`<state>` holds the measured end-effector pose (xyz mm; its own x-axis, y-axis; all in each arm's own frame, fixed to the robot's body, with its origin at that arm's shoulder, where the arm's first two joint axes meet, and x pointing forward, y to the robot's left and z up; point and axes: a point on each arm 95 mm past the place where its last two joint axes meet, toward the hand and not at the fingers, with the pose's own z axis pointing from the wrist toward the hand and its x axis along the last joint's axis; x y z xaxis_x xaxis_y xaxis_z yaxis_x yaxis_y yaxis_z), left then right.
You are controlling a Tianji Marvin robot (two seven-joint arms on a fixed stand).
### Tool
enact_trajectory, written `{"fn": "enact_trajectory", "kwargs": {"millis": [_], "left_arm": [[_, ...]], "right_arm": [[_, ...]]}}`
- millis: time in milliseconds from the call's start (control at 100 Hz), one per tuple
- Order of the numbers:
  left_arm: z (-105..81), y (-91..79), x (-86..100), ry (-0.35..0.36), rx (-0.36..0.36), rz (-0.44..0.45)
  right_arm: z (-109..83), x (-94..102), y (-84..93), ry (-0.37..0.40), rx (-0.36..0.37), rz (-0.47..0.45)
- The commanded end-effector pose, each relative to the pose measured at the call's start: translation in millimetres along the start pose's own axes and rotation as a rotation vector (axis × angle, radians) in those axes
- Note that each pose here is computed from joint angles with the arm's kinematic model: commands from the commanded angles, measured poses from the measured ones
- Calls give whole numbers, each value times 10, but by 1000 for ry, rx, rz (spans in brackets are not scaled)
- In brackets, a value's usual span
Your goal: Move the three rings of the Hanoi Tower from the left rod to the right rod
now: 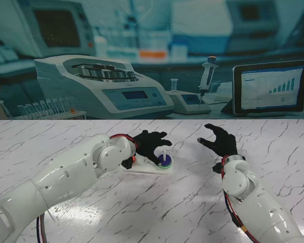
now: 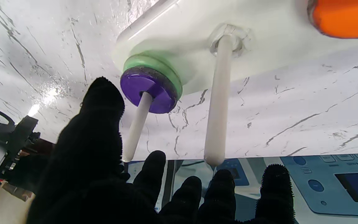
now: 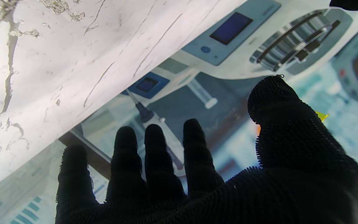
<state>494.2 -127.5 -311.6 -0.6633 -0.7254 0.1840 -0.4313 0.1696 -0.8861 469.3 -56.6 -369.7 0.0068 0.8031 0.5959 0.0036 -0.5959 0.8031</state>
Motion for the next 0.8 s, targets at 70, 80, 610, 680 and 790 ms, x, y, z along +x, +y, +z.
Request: {"fn": "enact_trajectory", "kwargs": {"millis": [70,80,610,680,790], "left_arm": [[-9,-63,11,13,-1,25],[-9,-64,11,12,0,26],[-495,-210,-138,-125,167,12],[-611,-201,-203,-164,189,10],[-773,-128,-310,-222,199,1]], "right_arm": [[-23,25,-57,-1,5,10],[-23,25,-57,-1,4,10],[-21,28,-61,2,6,10],[-22,29,-61,2,6,11],[-18,33,-59,4,5,9]]}}
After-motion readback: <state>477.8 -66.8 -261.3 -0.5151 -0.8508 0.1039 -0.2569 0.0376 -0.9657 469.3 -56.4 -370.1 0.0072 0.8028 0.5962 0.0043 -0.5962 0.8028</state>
